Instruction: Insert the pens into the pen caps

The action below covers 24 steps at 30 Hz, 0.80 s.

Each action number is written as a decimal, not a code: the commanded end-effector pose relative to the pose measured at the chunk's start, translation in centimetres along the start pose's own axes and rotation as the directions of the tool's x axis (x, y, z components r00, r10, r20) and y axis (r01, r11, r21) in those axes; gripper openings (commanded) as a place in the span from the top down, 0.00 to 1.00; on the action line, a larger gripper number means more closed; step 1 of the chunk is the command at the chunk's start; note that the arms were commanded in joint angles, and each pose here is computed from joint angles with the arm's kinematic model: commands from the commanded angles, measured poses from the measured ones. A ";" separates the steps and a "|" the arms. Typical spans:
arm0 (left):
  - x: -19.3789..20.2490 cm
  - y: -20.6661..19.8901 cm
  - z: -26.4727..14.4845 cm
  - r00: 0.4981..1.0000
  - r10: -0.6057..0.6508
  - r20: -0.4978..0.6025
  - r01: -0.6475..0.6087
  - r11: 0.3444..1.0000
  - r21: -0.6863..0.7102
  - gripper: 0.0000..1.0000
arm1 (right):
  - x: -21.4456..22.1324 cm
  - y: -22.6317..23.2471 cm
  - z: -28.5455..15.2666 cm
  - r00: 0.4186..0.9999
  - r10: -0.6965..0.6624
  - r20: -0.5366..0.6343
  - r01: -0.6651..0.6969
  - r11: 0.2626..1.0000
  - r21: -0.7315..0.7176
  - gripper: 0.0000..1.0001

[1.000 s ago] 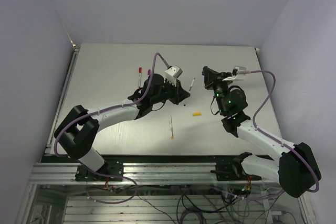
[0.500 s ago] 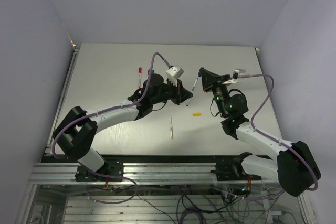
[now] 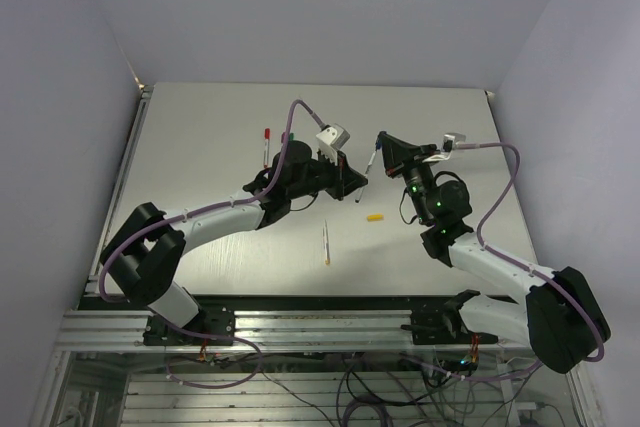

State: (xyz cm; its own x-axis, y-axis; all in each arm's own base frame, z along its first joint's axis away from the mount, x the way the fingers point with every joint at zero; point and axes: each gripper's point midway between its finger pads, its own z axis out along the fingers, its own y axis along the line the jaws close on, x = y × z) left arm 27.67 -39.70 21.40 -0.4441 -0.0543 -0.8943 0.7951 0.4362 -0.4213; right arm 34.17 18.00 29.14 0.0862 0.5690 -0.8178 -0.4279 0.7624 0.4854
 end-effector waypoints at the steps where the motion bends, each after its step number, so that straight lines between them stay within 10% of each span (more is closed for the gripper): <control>1: -2.9 -2.0 0.2 0.997 0.025 0.076 -0.030 0.998 0.059 0.93 | -0.1 0.2 0.0 1.000 0.019 0.013 -0.018 1.000 -0.018 1.00; 24: -5.3 -1.3 -1.1 0.978 -0.002 0.211 0.004 1.000 -0.012 0.93 | 5.8 0.5 -2.3 0.967 0.092 -0.239 -0.108 0.993 -0.053 1.00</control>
State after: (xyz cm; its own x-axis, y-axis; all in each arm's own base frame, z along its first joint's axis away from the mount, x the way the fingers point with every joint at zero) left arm 28.29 -39.01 22.05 -0.4394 -0.1138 -0.8911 0.7594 0.4828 -0.4361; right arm 33.13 20.04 26.94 -0.0589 0.5904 -0.8049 -0.4820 0.6893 0.5409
